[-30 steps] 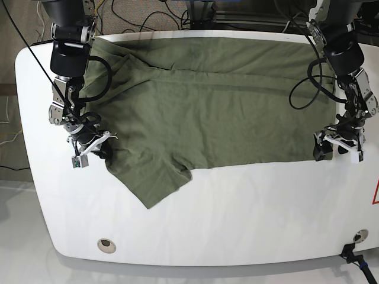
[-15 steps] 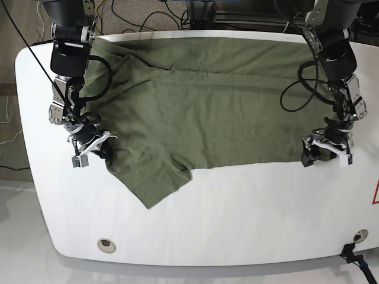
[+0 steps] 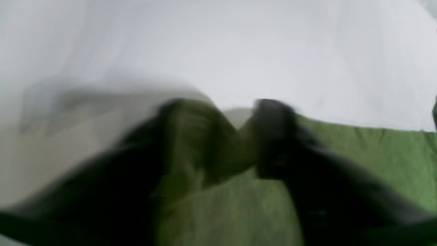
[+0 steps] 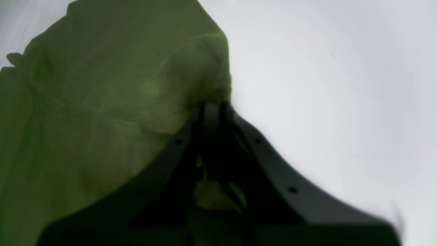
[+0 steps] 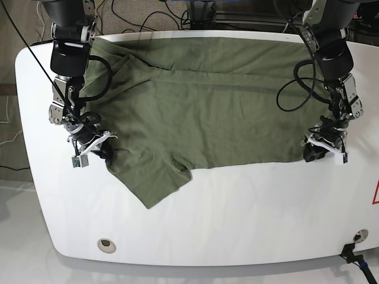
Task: Fold the T-shirt properly
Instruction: 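Close both grippers on the hem corners of the shirt, then lift the hem and fold it toward the collar with both grippers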
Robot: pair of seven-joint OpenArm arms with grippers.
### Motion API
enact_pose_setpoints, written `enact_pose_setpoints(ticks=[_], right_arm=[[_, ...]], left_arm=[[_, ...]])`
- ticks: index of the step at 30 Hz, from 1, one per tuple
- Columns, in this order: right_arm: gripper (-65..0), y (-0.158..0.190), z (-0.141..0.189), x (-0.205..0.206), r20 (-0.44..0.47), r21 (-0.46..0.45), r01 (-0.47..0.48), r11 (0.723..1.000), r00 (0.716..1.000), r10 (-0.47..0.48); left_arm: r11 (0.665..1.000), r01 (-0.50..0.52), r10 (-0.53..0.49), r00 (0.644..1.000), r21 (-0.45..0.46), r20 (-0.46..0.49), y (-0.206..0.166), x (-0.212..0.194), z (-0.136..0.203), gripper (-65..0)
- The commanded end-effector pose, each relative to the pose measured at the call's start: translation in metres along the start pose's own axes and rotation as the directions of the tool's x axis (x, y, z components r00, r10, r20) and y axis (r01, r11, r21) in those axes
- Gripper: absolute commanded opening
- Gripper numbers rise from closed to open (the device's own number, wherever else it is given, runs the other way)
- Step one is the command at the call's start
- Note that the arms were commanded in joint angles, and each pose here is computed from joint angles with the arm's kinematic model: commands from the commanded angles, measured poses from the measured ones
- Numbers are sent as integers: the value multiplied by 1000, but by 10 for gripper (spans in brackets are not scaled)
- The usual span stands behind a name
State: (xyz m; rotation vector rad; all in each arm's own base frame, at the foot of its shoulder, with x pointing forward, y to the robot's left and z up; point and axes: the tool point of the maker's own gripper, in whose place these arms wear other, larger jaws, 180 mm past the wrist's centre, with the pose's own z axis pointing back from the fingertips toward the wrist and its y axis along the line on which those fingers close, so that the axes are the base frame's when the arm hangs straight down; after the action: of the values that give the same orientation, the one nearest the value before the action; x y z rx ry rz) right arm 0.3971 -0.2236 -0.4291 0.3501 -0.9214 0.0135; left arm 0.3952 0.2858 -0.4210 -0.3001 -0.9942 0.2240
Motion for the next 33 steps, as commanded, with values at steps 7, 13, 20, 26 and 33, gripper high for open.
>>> enact_pose_setpoints(ticks=[7,13,20,26,33], right_arm=[[-650,-2,1,6,-11,-1,-22,1000,1000,22],[-650,2,4,27,33,2,-61,998,998,61],[-650,9,12,48,36,0,-133,991,990,133],[-650,22,29,51,45,-1,-215,977,976,215],[-650,14,71,56,23,-76,-274,959,961,276]], left_arm=[[1000,21,-20,1000,9,-21,4,3,1,-650],[997,72,-72,997,16,36,4,32,7,-650],[986,164,-165,985,24,49,-3,44,24,-650],[969,245,-246,968,27,41,-15,50,39,-650],[935,353,-355,934,46,41,-26,57,66,-650]])
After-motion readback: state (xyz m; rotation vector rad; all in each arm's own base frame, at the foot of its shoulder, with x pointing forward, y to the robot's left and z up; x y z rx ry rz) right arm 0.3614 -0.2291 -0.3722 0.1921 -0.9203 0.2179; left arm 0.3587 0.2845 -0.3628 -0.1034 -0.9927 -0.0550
